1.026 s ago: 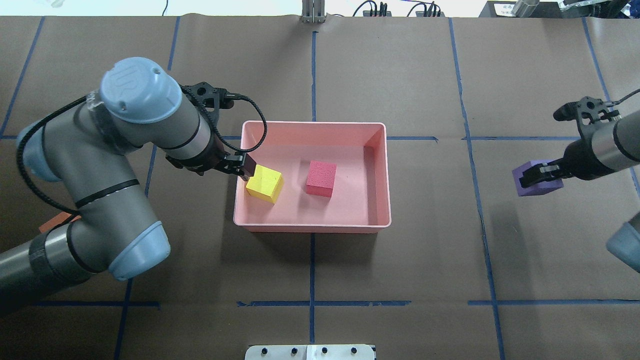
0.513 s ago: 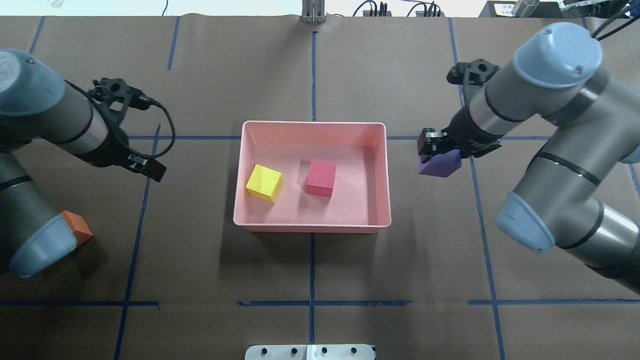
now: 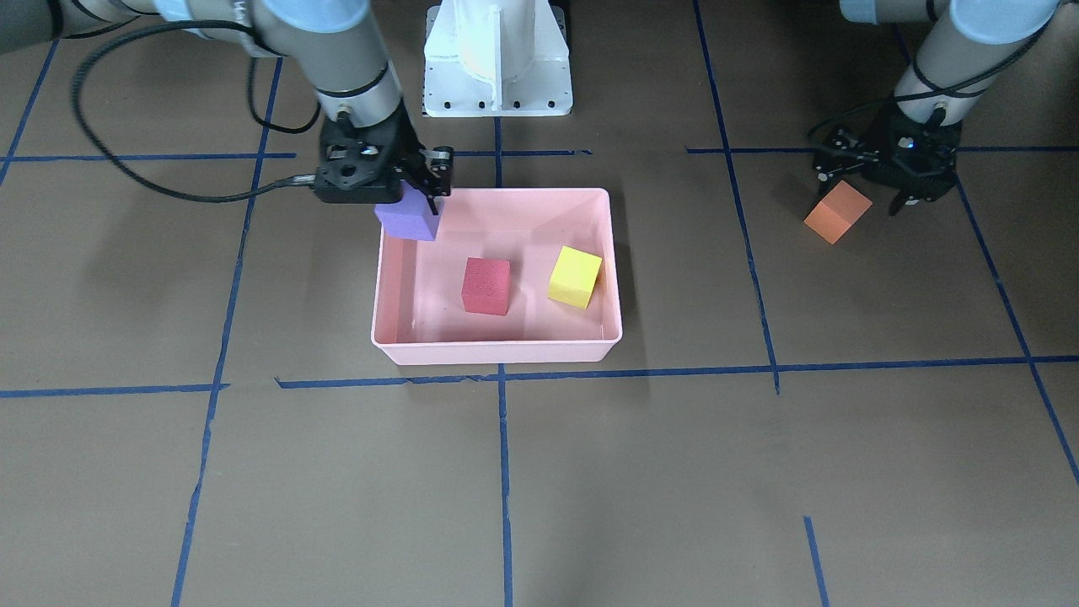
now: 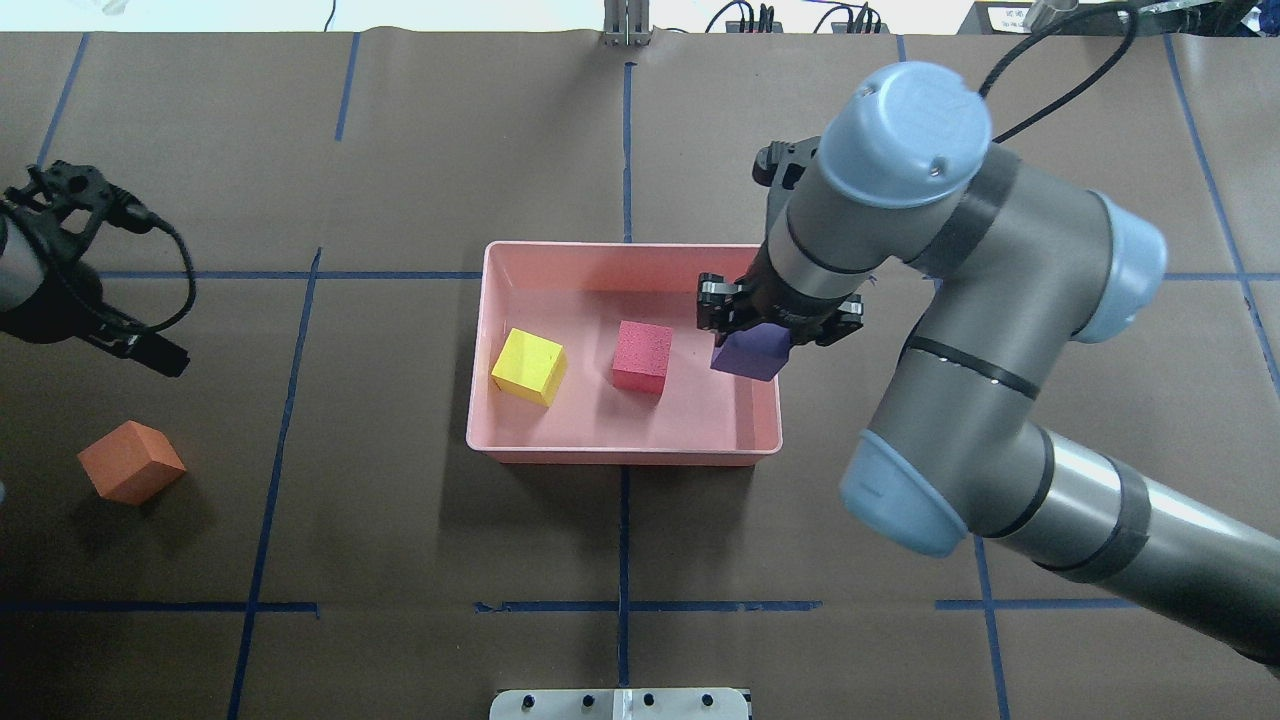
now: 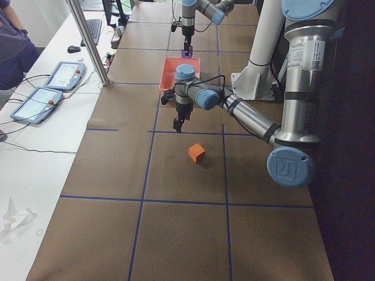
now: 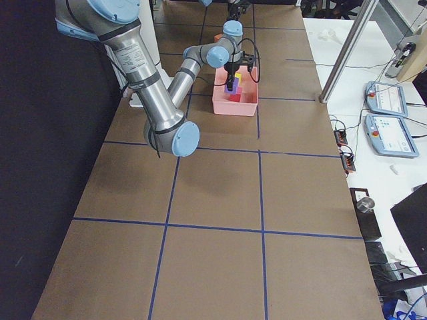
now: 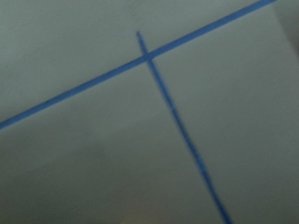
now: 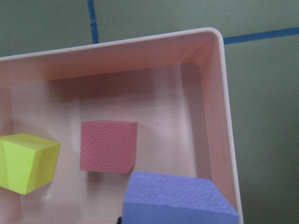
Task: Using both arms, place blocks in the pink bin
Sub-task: 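Carry the purple cube into the bin and release it with the right gripper, then grasp the orange cube with the left gripper while the right gripper withdraws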
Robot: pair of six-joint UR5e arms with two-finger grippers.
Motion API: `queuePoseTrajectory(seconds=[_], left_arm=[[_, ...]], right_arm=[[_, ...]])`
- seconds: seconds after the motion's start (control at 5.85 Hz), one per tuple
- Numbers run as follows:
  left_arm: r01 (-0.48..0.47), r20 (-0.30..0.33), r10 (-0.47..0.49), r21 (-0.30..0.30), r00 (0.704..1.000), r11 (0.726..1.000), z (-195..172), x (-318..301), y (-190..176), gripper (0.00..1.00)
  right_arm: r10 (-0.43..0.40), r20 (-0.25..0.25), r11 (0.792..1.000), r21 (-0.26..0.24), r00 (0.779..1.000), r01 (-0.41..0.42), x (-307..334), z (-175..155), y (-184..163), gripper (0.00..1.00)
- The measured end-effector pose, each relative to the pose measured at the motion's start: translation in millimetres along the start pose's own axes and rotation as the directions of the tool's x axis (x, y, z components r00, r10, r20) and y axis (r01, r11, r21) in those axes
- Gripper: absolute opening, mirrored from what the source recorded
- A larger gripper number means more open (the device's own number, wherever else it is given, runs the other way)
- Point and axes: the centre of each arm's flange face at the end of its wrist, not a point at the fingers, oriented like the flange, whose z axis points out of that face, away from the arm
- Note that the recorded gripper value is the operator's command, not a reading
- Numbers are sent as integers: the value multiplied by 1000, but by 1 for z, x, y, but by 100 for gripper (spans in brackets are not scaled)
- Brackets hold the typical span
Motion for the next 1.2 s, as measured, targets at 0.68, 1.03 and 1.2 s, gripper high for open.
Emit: queuePoseTrajectory(seconds=[0.68,1.03,1.2], left_arm=[[9,-76,1,123,997,992,34,-42,67,98],[-236,-62,246,132,967,963,45,-41,73,100],[-314,-57,323,125,945,941,53,-42,75,100]], right_arm=[[-61,-2,998,33,998,61,-7,2,21,100],[-108,5,993,39,994,108,4,-5,24,100],[-110,4,993,39,994,110,7,-5,24,100]])
